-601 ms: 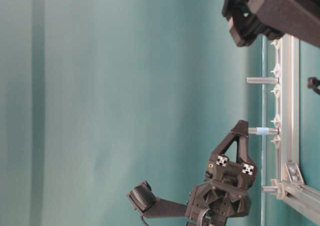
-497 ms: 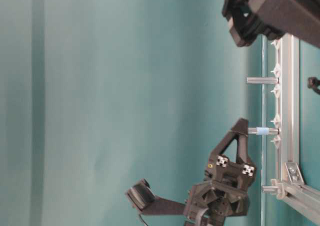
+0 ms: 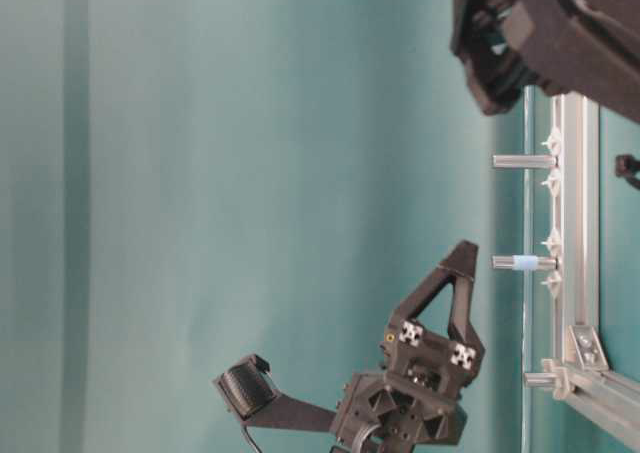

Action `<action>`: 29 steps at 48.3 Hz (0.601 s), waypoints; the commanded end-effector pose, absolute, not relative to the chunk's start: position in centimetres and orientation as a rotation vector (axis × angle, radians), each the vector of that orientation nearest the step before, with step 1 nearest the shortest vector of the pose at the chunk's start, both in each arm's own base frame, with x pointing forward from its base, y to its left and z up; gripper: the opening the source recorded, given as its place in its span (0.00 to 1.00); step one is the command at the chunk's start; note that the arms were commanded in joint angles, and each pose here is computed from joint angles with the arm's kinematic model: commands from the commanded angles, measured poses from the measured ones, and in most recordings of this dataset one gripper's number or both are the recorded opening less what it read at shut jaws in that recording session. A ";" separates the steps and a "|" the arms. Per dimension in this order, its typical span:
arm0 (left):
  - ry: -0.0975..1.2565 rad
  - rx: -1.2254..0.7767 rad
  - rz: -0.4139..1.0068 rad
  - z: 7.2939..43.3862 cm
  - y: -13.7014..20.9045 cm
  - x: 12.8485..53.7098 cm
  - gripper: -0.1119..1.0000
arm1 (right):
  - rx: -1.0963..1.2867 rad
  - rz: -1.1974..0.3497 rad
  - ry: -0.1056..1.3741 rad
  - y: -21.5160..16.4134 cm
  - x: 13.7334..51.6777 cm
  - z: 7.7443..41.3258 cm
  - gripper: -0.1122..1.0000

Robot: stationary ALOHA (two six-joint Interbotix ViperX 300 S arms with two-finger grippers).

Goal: Insert the wire through the string loop located in the center.
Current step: 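Lower the right gripper onto the black USB cable near its plug and close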

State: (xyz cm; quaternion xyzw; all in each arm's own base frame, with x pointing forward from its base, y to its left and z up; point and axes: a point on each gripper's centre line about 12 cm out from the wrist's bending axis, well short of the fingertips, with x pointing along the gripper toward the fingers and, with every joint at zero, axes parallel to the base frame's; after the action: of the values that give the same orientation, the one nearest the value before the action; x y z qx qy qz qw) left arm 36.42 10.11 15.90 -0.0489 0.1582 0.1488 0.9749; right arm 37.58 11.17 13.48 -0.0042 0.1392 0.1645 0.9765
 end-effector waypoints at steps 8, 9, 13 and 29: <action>0.324 -0.107 0.289 17.9 9.7 36.0 0.10 | 0.013 0.333 0.269 11.3 37.7 14.2 0.10; 0.324 -0.108 0.290 18.1 9.7 36.0 0.10 | 0.013 0.336 0.272 11.4 37.7 14.1 0.10; 0.327 -0.111 0.289 18.4 9.6 35.6 0.10 | 0.003 0.348 0.272 11.5 37.6 14.1 0.10; 0.326 -0.116 0.289 19.0 8.9 33.2 0.37 | -0.008 0.355 0.299 11.6 37.4 13.7 0.39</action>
State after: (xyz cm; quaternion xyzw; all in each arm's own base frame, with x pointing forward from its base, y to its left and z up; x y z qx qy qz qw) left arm 33.55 9.15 17.80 -0.0556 0.1794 0.1447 0.9715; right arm 37.27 11.46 13.14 -0.0035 0.1532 0.1734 0.9728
